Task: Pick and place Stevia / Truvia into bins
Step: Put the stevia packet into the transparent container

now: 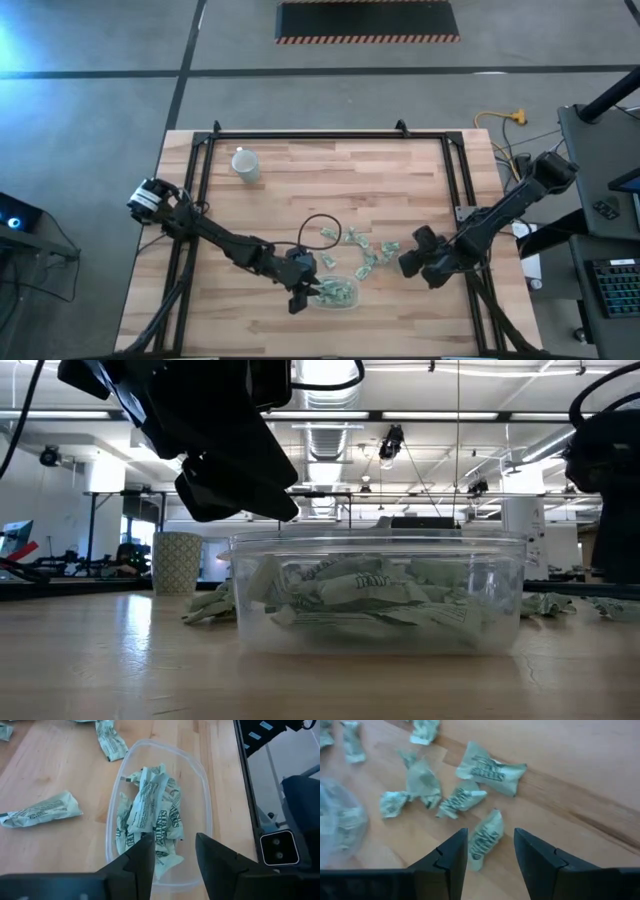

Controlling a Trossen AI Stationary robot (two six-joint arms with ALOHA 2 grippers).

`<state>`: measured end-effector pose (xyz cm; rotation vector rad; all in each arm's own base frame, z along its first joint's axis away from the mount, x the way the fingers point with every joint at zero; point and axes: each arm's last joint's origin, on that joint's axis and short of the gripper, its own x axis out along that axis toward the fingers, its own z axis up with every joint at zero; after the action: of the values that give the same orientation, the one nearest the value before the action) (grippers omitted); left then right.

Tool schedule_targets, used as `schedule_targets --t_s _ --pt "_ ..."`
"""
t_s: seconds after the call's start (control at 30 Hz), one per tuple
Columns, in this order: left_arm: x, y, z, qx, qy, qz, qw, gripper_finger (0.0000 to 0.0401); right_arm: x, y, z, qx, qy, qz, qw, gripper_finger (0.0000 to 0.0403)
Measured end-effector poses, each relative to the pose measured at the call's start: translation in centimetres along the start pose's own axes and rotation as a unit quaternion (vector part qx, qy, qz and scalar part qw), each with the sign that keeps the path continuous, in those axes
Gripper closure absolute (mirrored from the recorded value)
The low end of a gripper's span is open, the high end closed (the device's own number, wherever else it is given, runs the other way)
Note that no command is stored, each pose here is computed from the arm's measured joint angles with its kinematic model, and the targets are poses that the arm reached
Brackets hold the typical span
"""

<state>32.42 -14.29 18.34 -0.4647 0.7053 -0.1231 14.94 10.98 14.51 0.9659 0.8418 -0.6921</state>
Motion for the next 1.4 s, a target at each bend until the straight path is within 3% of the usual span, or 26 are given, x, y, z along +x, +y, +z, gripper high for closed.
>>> schedule_targets --t_s 0.13,0.37,0.6,0.73,0.9,1.07,1.27,1.4 --pt "0.0 0.0 0.0 0.000 0.001 0.001 1.000 0.0276 1.2 -0.1 -0.7 0.000 0.013 -0.027 1.000 0.0257" --pt "0.0 0.2 -0.3 0.001 0.014 0.005 1.000 0.0276 3.1 1.2 -1.9 0.000 0.011 -0.012 1.000 0.0250" --pt "0.0 0.1 -0.3 0.001 0.014 0.003 1.000 0.0276 3.3 2.5 -2.3 -0.044 0.011 -0.013 0.999 0.0256" --pt "0.0 0.1 -0.3 0.001 0.015 0.003 1.000 0.0276 3.3 2.7 -2.3 -0.061 0.013 -0.010 0.998 0.0294" --pt "0.0 0.2 -0.3 0.001 0.015 0.003 1.000 0.0276 3.3 2.6 -2.3 -0.072 0.017 -0.011 0.997 0.0376" --pt "0.0 0.2 -0.3 0.001 0.015 0.003 1.000 0.0276 3.2 2.6 -2.3 -0.085 0.016 -0.013 0.996 0.0390" --pt "-0.1 0.1 -0.6 0.000 0.053 -0.031 0.998 0.0276 1.9 4.5 -2.1 -0.181 0.016 0.027 0.983 0.0390" --pt "-0.3 0.3 -1.3 -0.011 0.110 -0.040 0.993 0.0276 0.4 6.9 -1.9 -0.298 0.004 0.071 0.952 0.0390"
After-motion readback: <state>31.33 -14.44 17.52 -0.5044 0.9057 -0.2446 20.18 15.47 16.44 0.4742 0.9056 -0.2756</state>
